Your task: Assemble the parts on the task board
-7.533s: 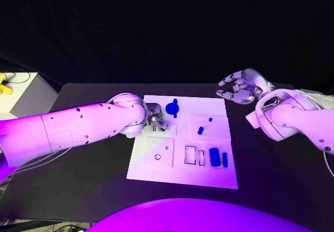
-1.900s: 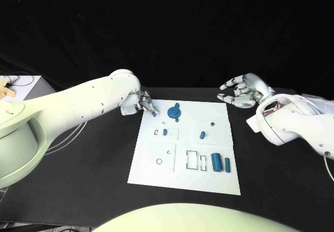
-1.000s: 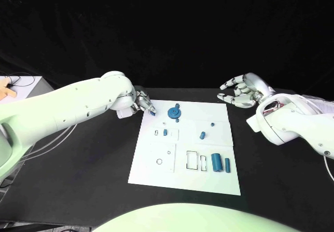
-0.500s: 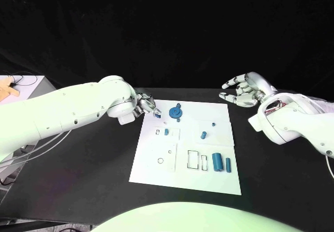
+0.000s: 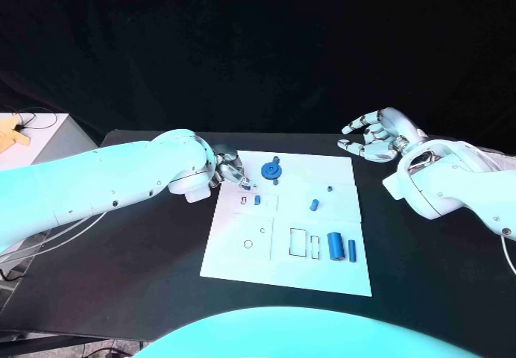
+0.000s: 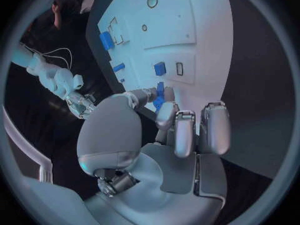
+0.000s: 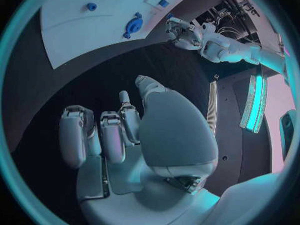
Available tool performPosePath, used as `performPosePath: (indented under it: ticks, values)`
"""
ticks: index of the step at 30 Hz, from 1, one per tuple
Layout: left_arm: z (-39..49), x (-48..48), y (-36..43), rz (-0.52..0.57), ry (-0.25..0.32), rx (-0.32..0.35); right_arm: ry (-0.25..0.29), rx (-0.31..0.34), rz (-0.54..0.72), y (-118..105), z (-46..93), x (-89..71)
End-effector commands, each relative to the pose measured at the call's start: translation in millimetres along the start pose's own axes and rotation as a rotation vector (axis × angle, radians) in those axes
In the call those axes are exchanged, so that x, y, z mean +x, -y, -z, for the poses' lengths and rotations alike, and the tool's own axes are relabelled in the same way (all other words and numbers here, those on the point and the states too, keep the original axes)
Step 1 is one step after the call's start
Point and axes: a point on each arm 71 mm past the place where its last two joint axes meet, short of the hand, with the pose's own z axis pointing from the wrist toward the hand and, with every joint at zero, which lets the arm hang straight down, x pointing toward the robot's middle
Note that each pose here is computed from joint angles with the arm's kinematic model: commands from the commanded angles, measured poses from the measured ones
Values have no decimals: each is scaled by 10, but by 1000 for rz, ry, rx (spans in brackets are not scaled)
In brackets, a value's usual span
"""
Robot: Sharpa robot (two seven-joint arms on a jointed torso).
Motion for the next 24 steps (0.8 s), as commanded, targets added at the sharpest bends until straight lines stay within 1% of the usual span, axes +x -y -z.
performPosePath:
  ticks: [1, 4, 8, 16, 24]
  values:
    - [-8, 43, -8, -57, 22, -5, -13, -14, 6, -7, 3, 13]
    - [-18, 90, -22, -61, 7, -7, -14, -10, 4, 5, 3, 9]
    - [-31, 132, -18, -69, -5, -7, -14, -7, 2, 14, 1, 6]
    - [-51, 172, -22, -98, -40, -15, -15, -6, 1, 11, 2, 10]
    - [-67, 198, -40, -121, -50, -22, -23, -7, 1, 9, 5, 15]
